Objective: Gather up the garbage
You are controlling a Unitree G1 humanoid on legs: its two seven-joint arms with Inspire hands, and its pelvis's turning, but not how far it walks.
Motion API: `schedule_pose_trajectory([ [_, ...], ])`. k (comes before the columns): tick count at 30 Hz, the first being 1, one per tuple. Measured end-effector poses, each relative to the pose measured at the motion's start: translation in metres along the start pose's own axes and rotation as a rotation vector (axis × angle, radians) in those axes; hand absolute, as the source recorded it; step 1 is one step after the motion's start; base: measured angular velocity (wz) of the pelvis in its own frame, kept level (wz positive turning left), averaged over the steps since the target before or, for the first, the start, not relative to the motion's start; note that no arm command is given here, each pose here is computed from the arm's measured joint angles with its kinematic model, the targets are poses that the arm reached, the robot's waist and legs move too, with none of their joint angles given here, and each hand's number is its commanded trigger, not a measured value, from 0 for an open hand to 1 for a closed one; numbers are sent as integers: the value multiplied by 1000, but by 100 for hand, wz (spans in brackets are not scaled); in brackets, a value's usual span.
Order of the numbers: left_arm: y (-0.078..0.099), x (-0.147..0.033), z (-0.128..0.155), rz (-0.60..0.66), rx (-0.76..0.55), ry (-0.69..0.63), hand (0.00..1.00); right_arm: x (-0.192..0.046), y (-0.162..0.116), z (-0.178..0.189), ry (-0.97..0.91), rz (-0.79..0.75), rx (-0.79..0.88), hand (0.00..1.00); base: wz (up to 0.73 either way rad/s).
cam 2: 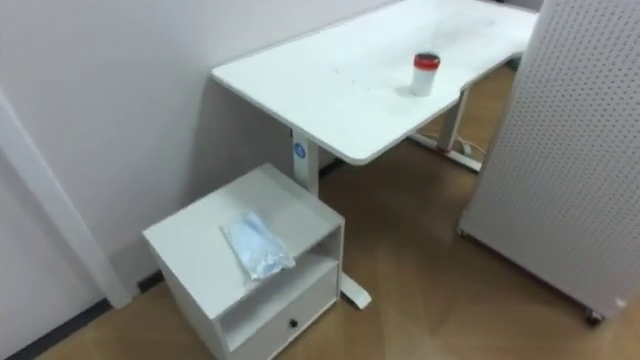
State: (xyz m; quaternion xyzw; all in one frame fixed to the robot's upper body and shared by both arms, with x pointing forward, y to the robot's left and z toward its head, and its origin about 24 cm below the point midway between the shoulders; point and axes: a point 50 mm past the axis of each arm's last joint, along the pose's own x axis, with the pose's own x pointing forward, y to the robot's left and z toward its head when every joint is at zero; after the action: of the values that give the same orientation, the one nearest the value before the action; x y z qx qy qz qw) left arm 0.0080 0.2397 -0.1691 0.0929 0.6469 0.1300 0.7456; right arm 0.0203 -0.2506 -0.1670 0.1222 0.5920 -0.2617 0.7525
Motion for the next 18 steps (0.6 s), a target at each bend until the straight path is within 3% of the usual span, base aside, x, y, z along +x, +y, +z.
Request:
schedule_pose_trajectory([
  [10, 5, 1, 19, 80, 28, -58, 0, 2, 21, 31, -98, 56, -8, 100, 7],
  [18, 0, 0, 39, 76, 11, -179, 0, 1, 23, 22, -113, 56, -15, 100, 40],
])
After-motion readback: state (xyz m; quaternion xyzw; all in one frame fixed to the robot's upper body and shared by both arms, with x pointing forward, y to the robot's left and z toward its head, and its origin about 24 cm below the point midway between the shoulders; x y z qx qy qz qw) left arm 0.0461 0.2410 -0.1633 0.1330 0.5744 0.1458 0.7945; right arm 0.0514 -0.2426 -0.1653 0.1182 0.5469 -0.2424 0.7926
